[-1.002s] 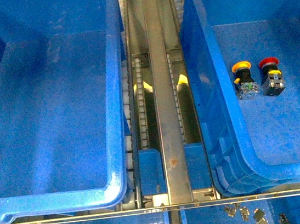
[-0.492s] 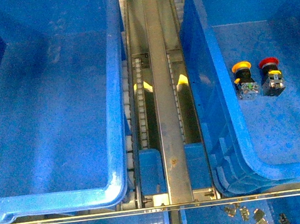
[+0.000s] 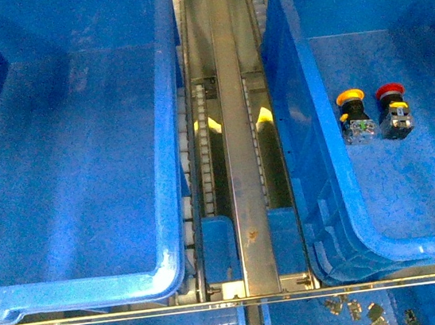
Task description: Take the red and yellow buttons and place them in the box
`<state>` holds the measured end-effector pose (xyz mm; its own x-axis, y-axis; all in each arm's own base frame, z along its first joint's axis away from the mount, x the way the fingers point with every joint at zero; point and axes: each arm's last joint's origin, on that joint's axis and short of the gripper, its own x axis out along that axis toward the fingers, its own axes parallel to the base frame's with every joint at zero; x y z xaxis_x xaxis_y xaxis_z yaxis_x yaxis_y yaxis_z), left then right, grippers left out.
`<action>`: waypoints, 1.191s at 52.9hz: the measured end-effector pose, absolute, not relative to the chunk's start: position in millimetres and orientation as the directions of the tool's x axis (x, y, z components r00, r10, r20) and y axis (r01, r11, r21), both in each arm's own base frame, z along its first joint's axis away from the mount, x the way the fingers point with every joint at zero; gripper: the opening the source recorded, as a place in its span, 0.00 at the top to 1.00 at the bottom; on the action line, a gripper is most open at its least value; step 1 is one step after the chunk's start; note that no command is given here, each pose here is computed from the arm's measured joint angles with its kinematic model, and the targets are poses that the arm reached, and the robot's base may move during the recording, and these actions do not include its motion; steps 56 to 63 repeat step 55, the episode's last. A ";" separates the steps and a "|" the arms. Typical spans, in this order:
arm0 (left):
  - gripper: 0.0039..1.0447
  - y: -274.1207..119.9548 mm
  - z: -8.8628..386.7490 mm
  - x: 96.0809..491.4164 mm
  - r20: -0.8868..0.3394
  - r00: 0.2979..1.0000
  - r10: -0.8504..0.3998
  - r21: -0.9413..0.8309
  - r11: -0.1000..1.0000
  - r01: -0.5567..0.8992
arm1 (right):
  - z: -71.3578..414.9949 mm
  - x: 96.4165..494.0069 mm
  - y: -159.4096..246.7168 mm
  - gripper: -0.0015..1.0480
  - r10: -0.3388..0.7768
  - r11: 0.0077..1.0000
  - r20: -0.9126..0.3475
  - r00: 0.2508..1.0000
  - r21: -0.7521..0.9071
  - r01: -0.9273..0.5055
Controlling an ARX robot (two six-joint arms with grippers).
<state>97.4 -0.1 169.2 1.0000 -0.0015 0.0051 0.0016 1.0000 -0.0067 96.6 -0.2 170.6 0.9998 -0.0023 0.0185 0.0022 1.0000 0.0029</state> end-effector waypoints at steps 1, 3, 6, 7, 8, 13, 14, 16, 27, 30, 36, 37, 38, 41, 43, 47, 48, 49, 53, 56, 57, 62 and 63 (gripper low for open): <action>0.07 -0.1 169.2 97.4 0.005 1.000 -0.002 -0.007 1.000 0.002 | 170.6 96.6 -0.2 0.06 -0.002 1.000 0.019 1.000 0.003 0.002; 0.07 -0.1 169.2 97.4 0.005 1.000 -0.001 -0.007 1.000 0.001 | 170.6 96.6 -0.2 0.06 -0.002 1.000 0.019 1.000 0.003 0.002; 0.07 -0.1 169.2 97.4 0.005 1.000 -0.002 -0.007 1.000 0.002 | 170.6 96.6 -0.2 0.06 -0.002 1.000 0.019 1.000 0.003 0.002; 0.07 -0.1 169.2 97.4 0.005 1.000 -0.001 -0.007 1.000 0.001 | 170.6 96.6 -0.2 0.06 -0.002 1.000 0.019 1.000 0.003 0.002; 0.07 -0.1 169.2 97.4 0.005 1.000 -0.002 -0.007 1.000 0.002 | 170.6 96.6 -0.2 0.06 -0.002 1.000 0.019 1.000 0.003 0.002; 0.07 -0.1 169.2 97.4 0.005 1.000 -0.002 -0.007 1.000 0.002 | 170.6 96.6 -0.2 0.06 -0.002 1.000 0.019 1.000 0.003 0.002; 0.07 -0.1 169.2 97.4 0.005 1.000 -0.002 -0.007 1.000 0.002 | 170.6 96.6 -0.2 0.06 -0.002 1.000 0.019 1.000 0.003 0.002; 0.07 -0.1 169.2 97.4 0.005 1.000 -0.002 -0.007 1.000 0.002 | 170.6 96.6 -0.2 0.06 -0.002 1.000 0.019 1.000 0.003 0.002; 0.07 -0.1 169.2 97.4 0.005 1.000 -0.002 -0.007 1.000 0.002 | 170.6 96.6 -0.2 0.06 -0.002 1.000 0.019 1.000 0.003 0.002; 0.07 -0.1 169.2 97.4 0.005 1.000 -0.002 -0.007 1.000 0.002 | 170.6 96.6 -0.2 0.06 -0.002 1.000 0.019 1.000 0.003 0.002; 0.07 -0.1 169.2 97.4 0.005 1.000 -0.002 -0.007 1.000 0.002 | 170.6 96.6 -0.2 0.06 -0.002 1.000 0.019 1.000 0.003 0.002; 0.07 -0.1 169.2 97.4 0.005 1.000 -0.002 -0.007 1.000 0.002 | 170.6 96.6 -0.2 0.06 -0.002 1.000 0.019 1.000 0.003 0.002; 0.07 -0.1 169.2 97.4 0.005 1.000 -0.002 -0.007 1.000 0.002 | 170.6 96.6 -0.2 0.06 -0.002 1.000 0.019 1.000 0.003 0.002; 0.07 -0.1 169.2 97.4 0.005 1.000 -0.002 -0.007 1.000 0.002 | 170.6 96.6 -0.2 0.06 -0.002 1.000 0.019 1.000 0.003 0.002; 0.07 -0.1 169.2 97.4 0.005 1.000 -0.002 -0.007 1.000 0.002 | 170.6 96.6 -0.2 0.06 -0.002 1.000 0.019 1.000 0.003 0.002; 0.07 -0.1 169.2 97.4 0.005 1.000 -0.002 -0.007 1.000 0.002 | 170.6 96.6 -0.2 0.06 -0.002 1.000 0.019 1.000 0.003 0.002; 0.07 -0.1 169.2 97.4 0.005 1.000 -0.002 -0.007 1.000 0.002 | 170.6 96.6 -0.2 0.06 -0.002 1.000 0.019 1.000 0.003 0.002; 0.07 -0.1 169.2 97.4 0.005 1.000 -0.002 -0.007 1.000 0.002 | 170.6 96.6 -0.2 0.06 -0.002 1.000 0.019 1.000 0.003 0.002; 0.07 -0.1 169.2 97.4 0.005 1.000 -0.002 -0.007 1.000 0.002 | 170.6 96.6 -0.2 0.06 -0.002 1.000 0.019 1.000 0.003 0.002; 0.07 -0.1 169.2 97.4 0.005 1.000 -0.002 -0.007 1.000 0.002 | 170.6 96.6 -0.2 0.06 -0.002 1.000 0.019 1.000 0.003 0.002; 0.07 -0.1 169.2 97.4 0.005 1.000 -0.002 -0.007 1.000 0.002 | 170.6 96.6 -0.2 0.06 -0.002 1.000 0.019 1.000 0.003 0.002; 0.07 -0.1 169.2 97.4 0.005 1.000 -0.002 -0.007 1.000 0.002 | 170.6 96.6 -0.2 0.06 -0.002 1.000 0.019 1.000 0.003 0.002; 0.07 -0.1 169.2 97.4 0.005 1.000 -0.002 -0.007 1.000 0.002 | 170.6 96.6 -0.2 0.06 -0.002 1.000 0.019 1.000 0.003 0.002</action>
